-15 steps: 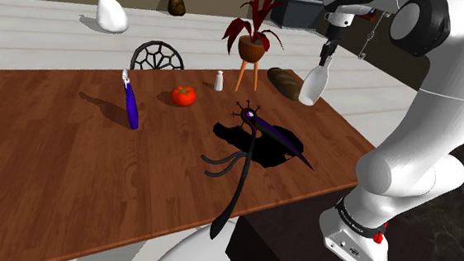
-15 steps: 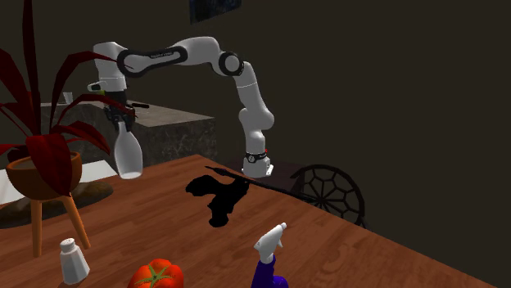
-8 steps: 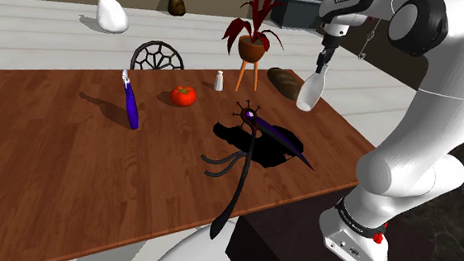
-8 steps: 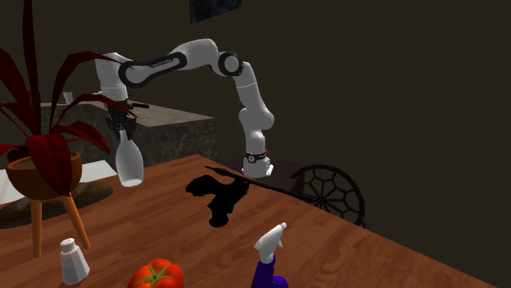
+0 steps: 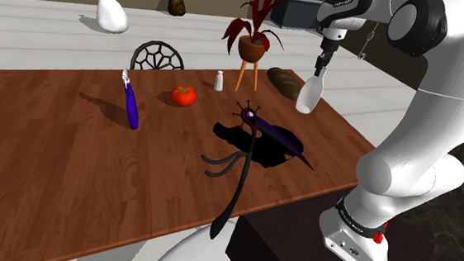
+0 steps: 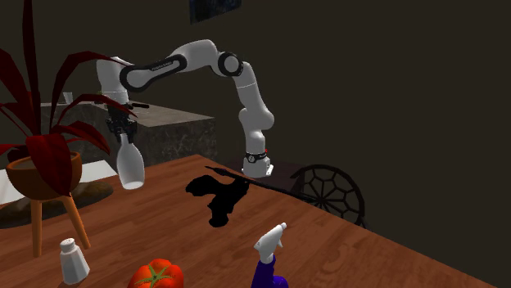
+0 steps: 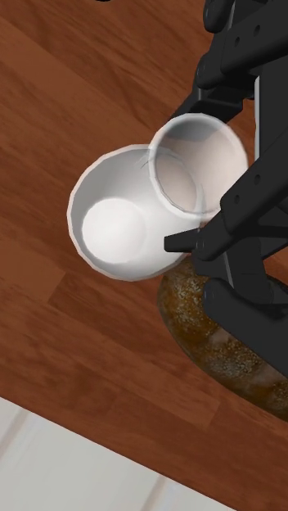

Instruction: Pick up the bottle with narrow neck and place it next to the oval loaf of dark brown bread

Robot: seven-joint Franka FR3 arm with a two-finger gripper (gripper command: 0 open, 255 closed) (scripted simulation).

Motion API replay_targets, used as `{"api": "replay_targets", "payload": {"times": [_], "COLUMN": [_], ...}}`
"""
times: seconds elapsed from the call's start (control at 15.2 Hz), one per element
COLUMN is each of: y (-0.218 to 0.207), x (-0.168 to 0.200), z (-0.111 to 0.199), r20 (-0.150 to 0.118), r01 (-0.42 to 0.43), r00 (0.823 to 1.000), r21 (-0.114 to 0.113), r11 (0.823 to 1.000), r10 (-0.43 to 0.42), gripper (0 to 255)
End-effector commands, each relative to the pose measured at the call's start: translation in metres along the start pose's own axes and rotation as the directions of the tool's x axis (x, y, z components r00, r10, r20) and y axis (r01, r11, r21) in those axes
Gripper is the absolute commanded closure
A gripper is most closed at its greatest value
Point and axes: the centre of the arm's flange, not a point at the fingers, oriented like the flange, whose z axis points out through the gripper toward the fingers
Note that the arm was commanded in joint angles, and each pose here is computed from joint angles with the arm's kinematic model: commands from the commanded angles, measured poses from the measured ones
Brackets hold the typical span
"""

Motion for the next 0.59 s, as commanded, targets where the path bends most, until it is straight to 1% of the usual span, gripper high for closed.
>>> {"api": "replay_targets", "payload": {"times": [0.0, 0.07, 0.13, 0.46, 0.53], "y": [0.0, 0.0, 0.0, 0.0, 0.0], "x": [0.0, 0.0, 0.0, 0.0, 0.0], "z": [0.0, 0.0, 0.0, 0.0, -0.013], "r20": [0.0, 0.0, 0.0, 0.0, 0.0], "r01": [0.0, 0.0, 0.0, 0.0, 0.0], "r00": [1.0, 1.0, 1.0, 1.0, 1.0], "r21": [-0.001, -0.001, -0.001, 0.0, -0.001], "r11": [1.0, 1.0, 1.0, 1.0, 1.0], "r10": [0.0, 0.0, 0.0, 0.0, 0.0], "gripper": [255, 255, 0, 0, 0]}}
